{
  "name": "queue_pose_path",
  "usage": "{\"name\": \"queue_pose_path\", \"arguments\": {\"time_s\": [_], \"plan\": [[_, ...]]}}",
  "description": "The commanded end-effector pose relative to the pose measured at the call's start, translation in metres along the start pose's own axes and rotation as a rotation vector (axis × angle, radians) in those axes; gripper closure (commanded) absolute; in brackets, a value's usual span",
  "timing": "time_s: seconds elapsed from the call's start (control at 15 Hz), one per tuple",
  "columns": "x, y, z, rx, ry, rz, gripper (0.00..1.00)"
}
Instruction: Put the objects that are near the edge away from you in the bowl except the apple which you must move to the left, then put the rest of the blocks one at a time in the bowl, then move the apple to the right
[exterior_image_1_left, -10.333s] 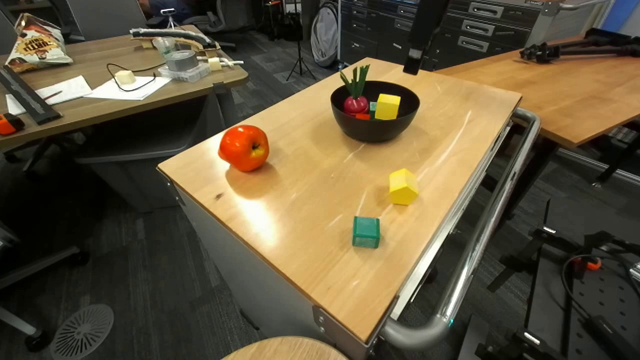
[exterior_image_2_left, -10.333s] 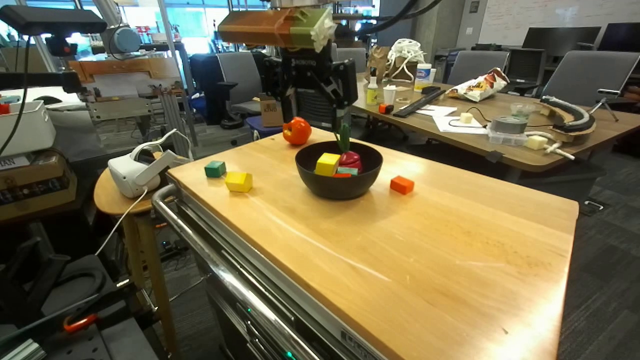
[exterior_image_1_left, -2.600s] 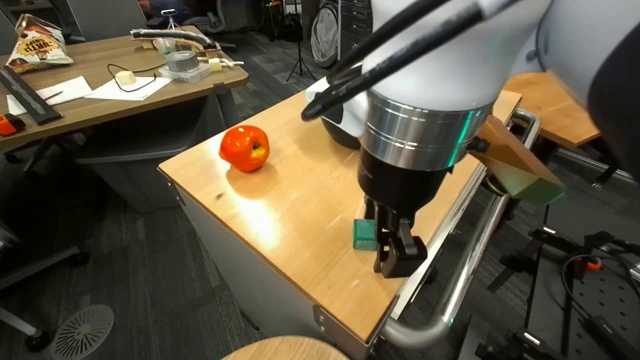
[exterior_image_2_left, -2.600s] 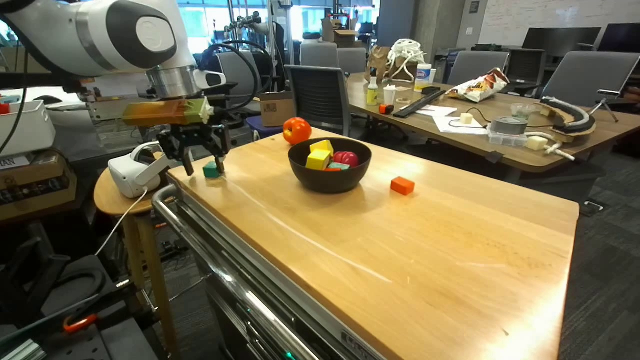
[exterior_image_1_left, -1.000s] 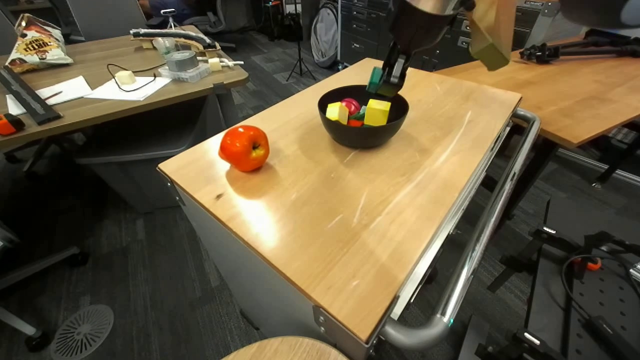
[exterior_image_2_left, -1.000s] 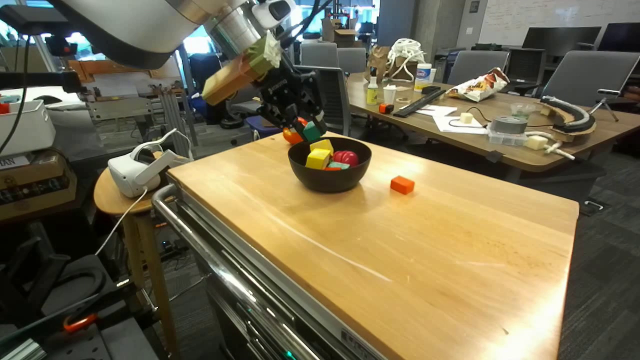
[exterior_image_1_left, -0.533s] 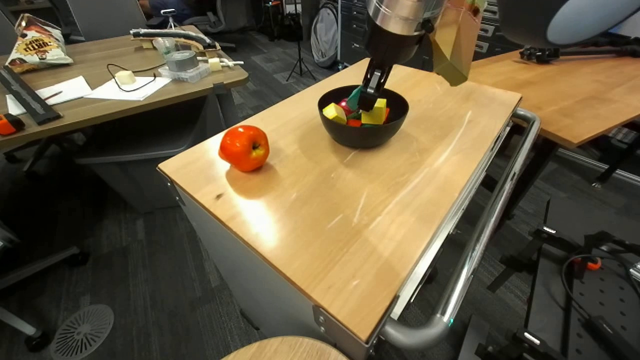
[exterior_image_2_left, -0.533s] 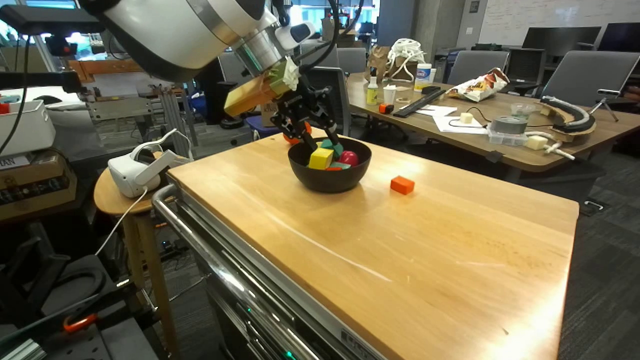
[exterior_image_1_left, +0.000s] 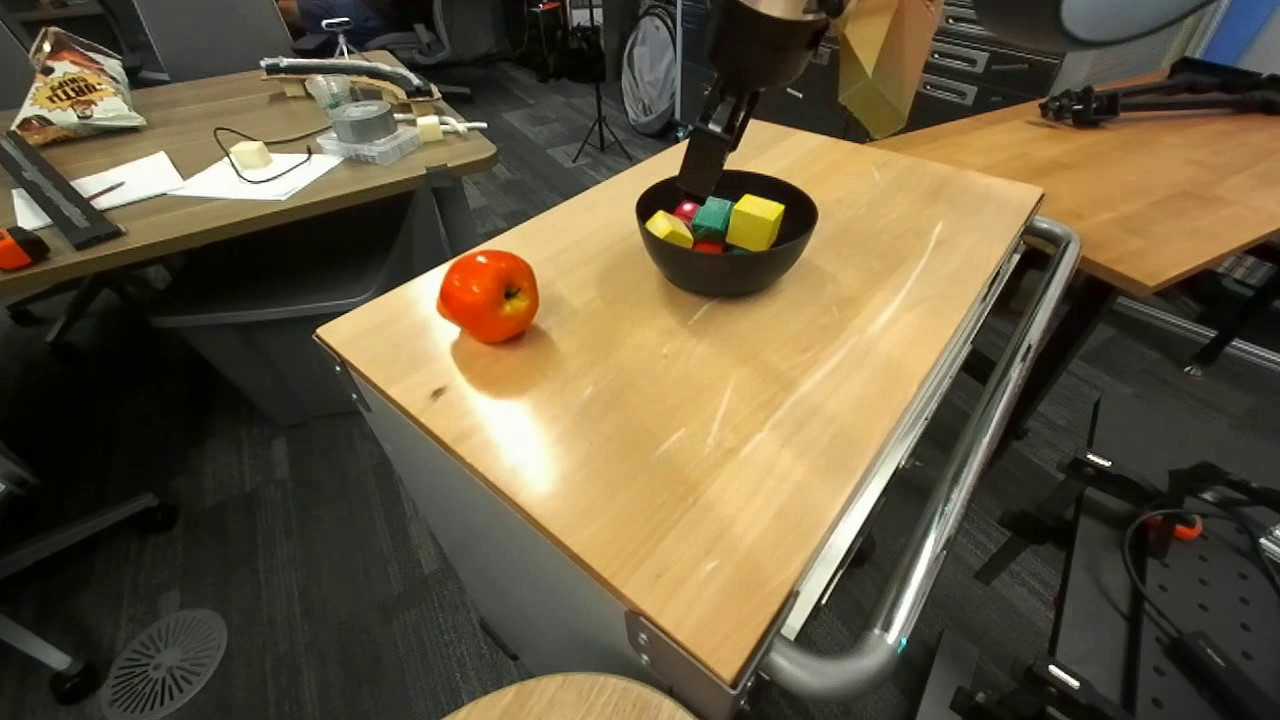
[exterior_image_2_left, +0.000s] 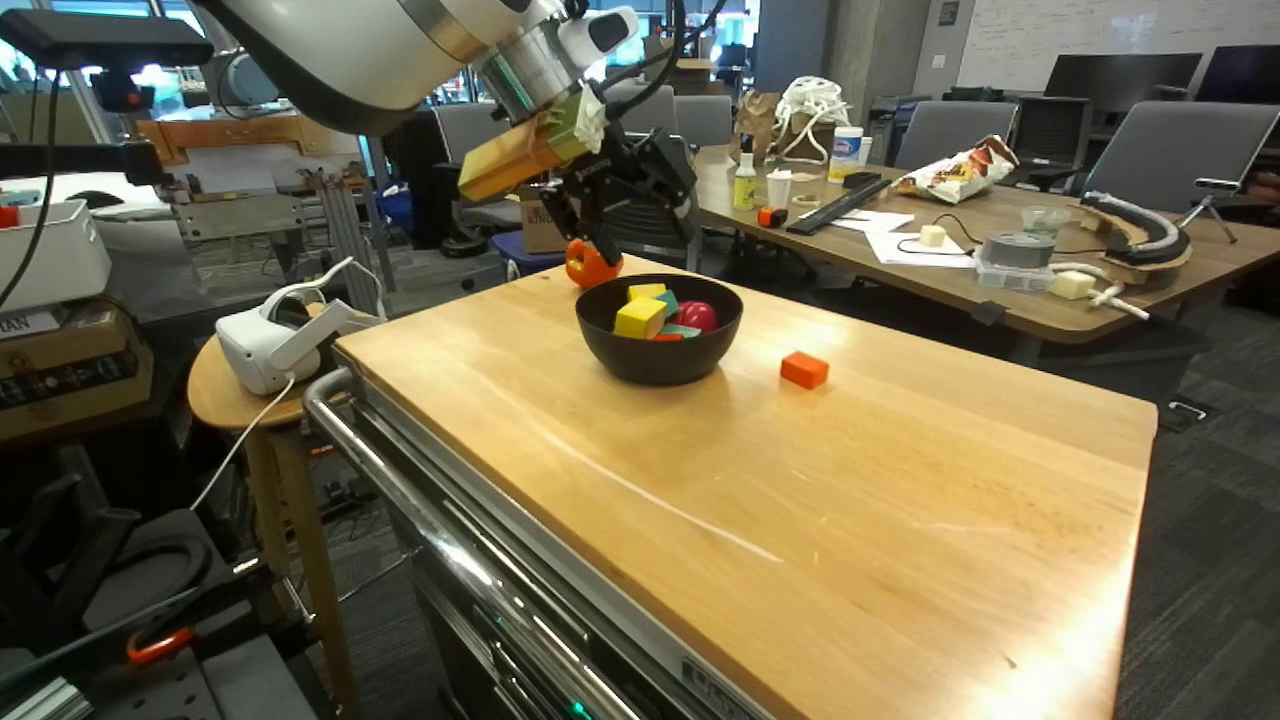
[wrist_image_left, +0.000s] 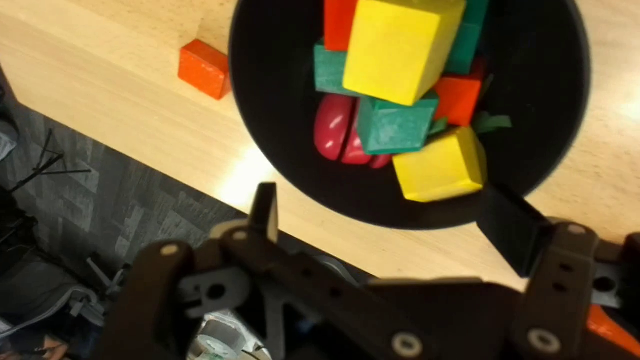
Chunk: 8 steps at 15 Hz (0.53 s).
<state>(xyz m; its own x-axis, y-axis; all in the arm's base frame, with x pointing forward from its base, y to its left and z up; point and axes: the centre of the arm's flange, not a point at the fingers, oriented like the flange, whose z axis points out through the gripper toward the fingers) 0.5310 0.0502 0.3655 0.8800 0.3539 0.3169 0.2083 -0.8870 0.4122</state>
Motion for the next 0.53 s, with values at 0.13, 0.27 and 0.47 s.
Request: {"name": "queue_pose_path", "arguments": {"time_s": [0.13, 0.27, 0.47], "plan": [[0.005, -0.029, -0.009, 0.096, -0.009, -0.046, 0.0], [0.004, -0.039, -0.01, 0.105, -0.01, -0.06, 0.0], [0.034, -0.008, -0.019, 0.046, 0.009, 0.027, 0.0]]}}
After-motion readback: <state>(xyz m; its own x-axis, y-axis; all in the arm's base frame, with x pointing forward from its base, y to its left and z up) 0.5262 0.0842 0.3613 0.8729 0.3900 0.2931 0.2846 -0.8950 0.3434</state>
